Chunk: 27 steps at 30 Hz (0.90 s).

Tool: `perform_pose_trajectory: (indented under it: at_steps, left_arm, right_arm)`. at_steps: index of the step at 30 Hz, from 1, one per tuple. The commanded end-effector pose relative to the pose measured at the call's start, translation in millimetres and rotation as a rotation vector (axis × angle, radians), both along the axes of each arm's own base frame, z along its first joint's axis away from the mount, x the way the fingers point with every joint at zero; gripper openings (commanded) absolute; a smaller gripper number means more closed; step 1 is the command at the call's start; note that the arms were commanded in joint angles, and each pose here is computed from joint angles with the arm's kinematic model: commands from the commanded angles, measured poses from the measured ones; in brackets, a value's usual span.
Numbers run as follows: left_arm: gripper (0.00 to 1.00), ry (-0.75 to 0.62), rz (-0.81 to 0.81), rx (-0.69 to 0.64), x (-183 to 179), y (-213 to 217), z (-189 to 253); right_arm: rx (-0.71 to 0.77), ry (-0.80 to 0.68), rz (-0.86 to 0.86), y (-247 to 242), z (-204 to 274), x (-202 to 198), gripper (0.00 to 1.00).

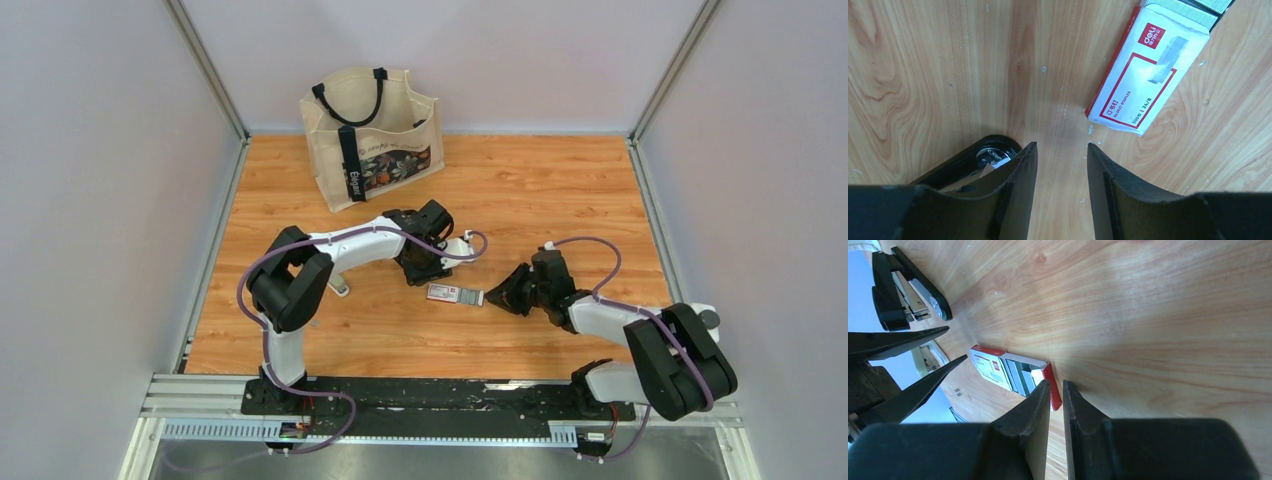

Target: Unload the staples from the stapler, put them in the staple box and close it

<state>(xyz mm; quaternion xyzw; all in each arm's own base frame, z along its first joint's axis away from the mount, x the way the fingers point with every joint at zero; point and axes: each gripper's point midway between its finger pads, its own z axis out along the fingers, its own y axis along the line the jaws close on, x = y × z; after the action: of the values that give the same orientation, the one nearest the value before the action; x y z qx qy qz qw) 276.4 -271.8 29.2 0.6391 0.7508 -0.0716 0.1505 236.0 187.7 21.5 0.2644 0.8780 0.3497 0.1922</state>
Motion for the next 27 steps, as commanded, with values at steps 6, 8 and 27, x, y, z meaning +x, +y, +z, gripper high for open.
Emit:
perform_pose_trajectory:
  at_steps: [6,8,27]
  left_arm:
    - [0.50,-0.001,-0.026,0.002,-7,-4,-3]
    - [0.50,0.001,-0.026,0.001,-8,-4,-3]
    - [0.50,0.008,-0.033,-0.006,-15,-16,-5]
  right_arm:
    - [0.066,-0.033,-0.007,5,6,5,0.20]
    - [0.067,-0.034,-0.006,5,5,6,0.20]
    - [0.067,-0.026,0.008,7,0,6,0.13]
